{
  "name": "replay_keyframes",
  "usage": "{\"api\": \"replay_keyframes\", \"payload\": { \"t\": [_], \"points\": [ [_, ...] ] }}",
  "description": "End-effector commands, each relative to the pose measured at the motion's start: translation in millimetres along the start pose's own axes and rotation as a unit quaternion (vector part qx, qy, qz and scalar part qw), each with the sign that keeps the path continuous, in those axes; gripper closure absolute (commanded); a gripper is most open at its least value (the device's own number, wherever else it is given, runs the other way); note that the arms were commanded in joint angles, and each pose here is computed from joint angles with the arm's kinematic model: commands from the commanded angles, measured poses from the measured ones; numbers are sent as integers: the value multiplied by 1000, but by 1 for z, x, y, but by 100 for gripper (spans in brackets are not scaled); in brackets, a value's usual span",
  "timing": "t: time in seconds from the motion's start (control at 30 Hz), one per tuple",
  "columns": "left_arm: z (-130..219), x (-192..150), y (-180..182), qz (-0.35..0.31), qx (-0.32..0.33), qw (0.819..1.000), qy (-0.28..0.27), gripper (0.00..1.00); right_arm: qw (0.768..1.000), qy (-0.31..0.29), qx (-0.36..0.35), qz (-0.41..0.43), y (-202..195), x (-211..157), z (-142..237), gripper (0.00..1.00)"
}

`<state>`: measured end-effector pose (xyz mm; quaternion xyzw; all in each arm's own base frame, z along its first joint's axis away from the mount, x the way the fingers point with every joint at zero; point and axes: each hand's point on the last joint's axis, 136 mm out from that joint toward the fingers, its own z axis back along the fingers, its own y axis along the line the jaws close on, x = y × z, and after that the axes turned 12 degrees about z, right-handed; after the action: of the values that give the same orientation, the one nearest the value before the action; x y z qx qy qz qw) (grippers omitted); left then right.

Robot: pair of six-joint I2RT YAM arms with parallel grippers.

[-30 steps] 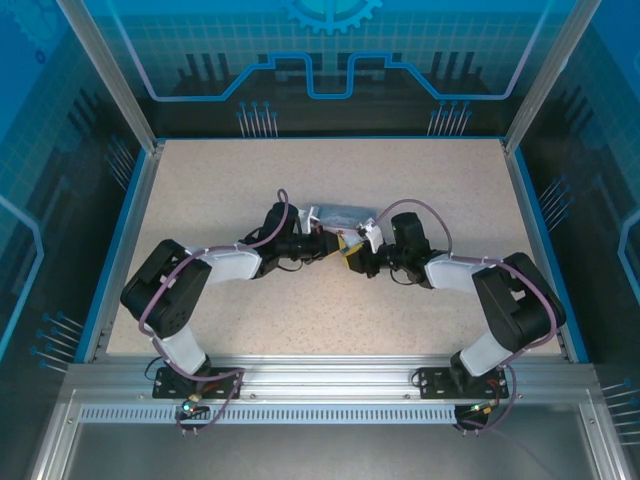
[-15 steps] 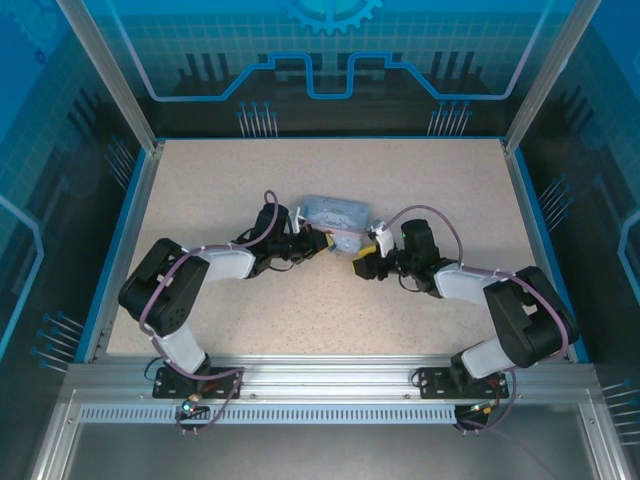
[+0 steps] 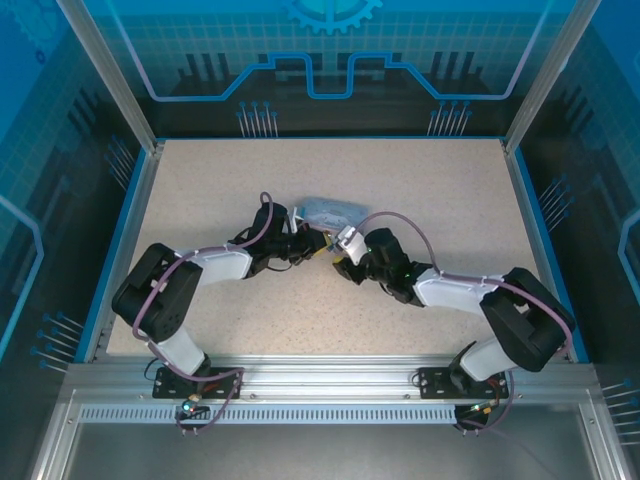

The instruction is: Unlock the padlock with the key

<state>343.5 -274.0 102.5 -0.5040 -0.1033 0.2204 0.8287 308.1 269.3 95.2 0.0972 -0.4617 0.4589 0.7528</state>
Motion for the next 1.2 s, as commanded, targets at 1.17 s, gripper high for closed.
{"api": "replay_keyframes", "payload": {
  "t": [1.17],
  "points": [
    [3,-1,-21,20,-26,999,13,100,998,27,-28,49,-6,8,-23,74]
  ]
}}
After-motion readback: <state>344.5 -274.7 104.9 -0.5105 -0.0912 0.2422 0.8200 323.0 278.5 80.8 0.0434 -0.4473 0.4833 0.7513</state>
